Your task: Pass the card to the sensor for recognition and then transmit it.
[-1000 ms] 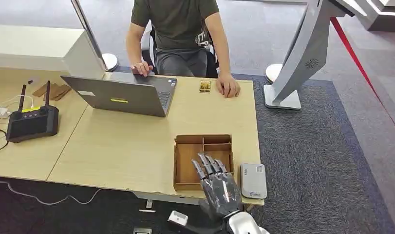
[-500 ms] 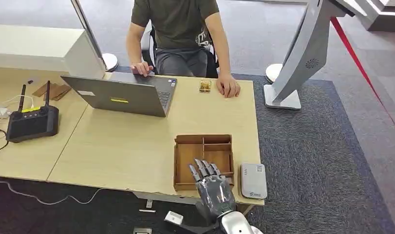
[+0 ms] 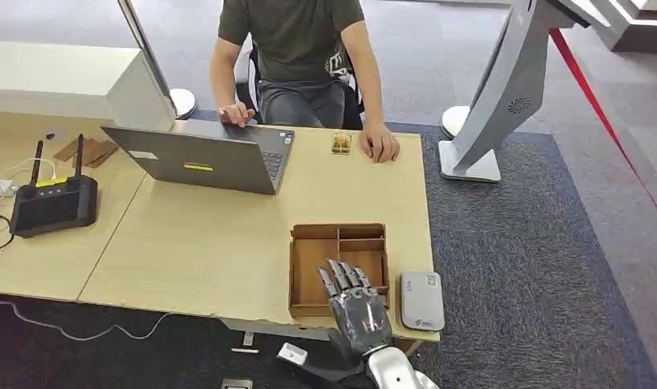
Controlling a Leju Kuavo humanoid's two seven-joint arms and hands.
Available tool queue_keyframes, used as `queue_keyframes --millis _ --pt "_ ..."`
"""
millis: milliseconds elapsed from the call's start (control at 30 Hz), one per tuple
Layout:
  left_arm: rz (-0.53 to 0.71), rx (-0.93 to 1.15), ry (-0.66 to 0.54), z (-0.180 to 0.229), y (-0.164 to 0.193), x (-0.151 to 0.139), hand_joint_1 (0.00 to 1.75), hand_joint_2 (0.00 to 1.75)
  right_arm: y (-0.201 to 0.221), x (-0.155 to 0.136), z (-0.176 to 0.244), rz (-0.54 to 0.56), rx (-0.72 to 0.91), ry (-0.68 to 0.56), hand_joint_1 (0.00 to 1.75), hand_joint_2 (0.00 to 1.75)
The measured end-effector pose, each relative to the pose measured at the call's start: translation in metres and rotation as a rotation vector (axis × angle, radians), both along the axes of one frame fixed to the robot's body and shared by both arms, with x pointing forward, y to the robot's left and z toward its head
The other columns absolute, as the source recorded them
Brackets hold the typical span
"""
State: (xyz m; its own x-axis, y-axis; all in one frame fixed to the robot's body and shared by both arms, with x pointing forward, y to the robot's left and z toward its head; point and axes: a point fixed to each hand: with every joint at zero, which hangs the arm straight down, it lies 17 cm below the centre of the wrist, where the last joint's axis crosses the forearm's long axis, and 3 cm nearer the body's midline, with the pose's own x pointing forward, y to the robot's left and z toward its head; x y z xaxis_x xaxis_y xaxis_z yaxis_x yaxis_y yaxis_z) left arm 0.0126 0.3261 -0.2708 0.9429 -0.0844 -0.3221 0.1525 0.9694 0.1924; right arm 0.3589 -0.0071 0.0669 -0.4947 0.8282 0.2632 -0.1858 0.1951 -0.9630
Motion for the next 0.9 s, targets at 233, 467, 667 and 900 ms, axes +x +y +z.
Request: queue_keyframes --millis 233,467,667,900 --pt "0.020 0.001 0.006 0.000 -0.001 -0.001 0.00 1.75 -0.022 0.017 -0.012 -0.082 -0.044 -0.010 0.00 1.75" --pt "0.033 0.001 0.006 0.000 -0.001 -0.001 0.00 1.75 -0.030 0.023 -0.019 -0.105 -0.077 -0.020 0.00 1.75" --pt "0.035 0.001 0.006 0.000 -0.001 -0.001 0.00 1.75 -0.034 0.025 -0.024 -0.118 -0.087 -0.021 0.00 1.75" --pt "0.042 0.000 0.007 0.000 -0.001 -0.001 0.00 1.75 -0.035 0.026 -0.029 -0.122 -0.098 -0.014 0.00 1.75"
